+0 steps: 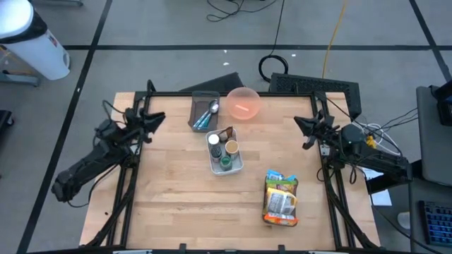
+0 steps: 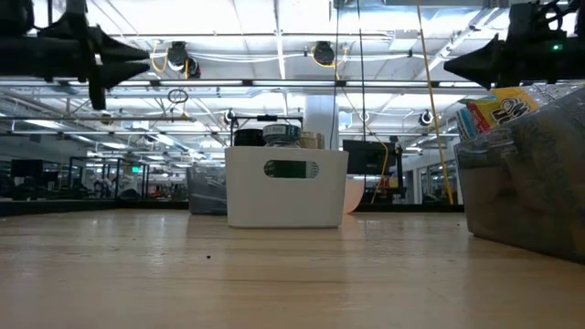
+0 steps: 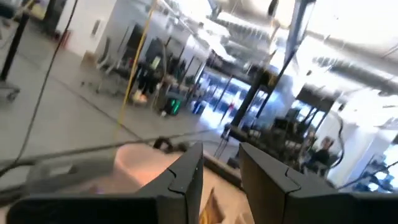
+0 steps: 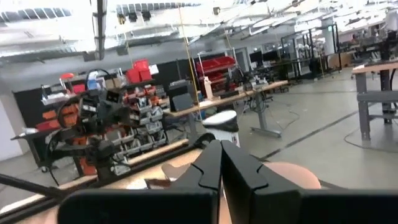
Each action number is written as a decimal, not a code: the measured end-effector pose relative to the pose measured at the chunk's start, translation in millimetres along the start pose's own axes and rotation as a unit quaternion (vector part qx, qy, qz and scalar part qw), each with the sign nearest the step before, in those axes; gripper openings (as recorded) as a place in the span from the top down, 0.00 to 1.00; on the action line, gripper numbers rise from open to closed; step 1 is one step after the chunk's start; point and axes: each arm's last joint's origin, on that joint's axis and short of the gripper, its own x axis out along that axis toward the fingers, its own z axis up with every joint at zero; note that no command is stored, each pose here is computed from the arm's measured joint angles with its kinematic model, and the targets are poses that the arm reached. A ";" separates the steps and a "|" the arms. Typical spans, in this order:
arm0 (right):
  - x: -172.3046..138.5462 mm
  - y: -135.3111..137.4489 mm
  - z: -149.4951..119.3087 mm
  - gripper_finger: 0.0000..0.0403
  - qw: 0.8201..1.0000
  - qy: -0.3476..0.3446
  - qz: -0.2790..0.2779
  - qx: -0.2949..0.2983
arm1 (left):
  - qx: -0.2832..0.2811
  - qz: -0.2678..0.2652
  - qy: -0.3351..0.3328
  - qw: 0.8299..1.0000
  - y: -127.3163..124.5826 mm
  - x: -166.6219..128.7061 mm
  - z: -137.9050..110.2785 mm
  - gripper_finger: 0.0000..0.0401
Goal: Pick & Place Food Item
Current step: Return to Home Position
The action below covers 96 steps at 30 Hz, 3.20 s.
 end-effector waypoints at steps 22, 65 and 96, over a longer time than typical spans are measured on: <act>1.6 -9.1 -40.5 1.00 0.997 0.067 -0.026 -0.009 | 0.029 -0.009 -0.012 0.999 14.7 2.6 -25.4 0.73; 1.5 -11.3 -40.8 1.00 0.996 0.057 -0.062 -0.011 | 0.033 -0.009 -0.013 0.999 14.5 2.6 -25.2 0.73; 1.5 -11.4 -40.9 1.00 0.996 0.057 -0.062 -0.012 | 0.034 -0.010 -0.013 0.999 14.5 2.6 -25.2 0.73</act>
